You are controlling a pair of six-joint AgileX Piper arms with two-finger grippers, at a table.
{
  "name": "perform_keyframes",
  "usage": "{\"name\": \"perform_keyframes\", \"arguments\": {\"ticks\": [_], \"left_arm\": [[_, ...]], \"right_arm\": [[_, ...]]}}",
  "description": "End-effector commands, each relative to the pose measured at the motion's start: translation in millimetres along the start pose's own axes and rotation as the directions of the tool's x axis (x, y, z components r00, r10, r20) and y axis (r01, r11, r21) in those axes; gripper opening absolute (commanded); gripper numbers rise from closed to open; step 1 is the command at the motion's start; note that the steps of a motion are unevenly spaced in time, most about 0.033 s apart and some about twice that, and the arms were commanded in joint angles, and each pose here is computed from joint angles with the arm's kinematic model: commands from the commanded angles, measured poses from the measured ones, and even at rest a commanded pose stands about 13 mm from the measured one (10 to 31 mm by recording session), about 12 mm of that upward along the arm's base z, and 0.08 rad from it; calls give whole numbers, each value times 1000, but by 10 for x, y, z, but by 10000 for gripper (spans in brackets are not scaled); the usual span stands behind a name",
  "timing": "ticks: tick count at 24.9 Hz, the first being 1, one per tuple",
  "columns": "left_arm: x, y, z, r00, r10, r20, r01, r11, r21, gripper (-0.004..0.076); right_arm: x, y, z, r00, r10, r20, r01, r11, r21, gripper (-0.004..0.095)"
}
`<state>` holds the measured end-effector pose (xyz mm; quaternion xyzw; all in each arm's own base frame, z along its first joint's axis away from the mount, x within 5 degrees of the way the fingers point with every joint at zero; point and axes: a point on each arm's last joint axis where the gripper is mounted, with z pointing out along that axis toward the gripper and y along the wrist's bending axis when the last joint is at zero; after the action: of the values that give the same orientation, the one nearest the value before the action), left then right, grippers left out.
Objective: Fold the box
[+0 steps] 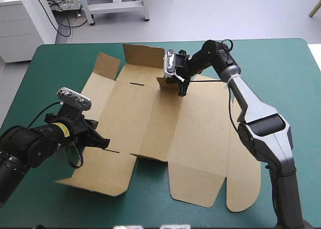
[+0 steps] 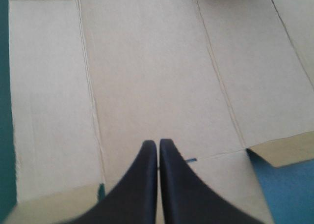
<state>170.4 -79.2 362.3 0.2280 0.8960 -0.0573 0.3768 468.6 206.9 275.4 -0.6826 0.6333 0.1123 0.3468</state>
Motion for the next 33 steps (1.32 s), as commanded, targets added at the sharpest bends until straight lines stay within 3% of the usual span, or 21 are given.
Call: {"name": "perform_keyframes", "arguments": {"ticks": [1,8,15,17,22,24,33], "left_arm": [[-127,-1,-115,995,-10,103,10,1000,4,-8],[-128,-3,-115,994,-13,105,12,1000,7,-8],[-128,-3,-115,994,-13,105,12,1000,7,-8],[-128,-3,-115,994,-13,105,12,1000,7,-8],[-128,-3,-115,994,-13,105,12,1000,7,-8],[-128,-3,-115,994,-13,105,12,1000,7,-8],[-134,-3,-115,994,-13,111,12,1000,7,-8]], "right_arm": [[-371,6,-363,990,-105,90,100,993,62,-21],[-591,159,-228,980,-178,86,177,984,20,-22],[-575,151,-220,987,-151,55,149,988,29,-9],[-564,152,-224,987,-150,52,149,989,23,50],[-565,148,-224,987,-150,53,149,989,28,425],[-565,146,-224,987,-149,53,148,989,30,518],[-729,133,-527,995,-64,75,57,993,100,538]]}}
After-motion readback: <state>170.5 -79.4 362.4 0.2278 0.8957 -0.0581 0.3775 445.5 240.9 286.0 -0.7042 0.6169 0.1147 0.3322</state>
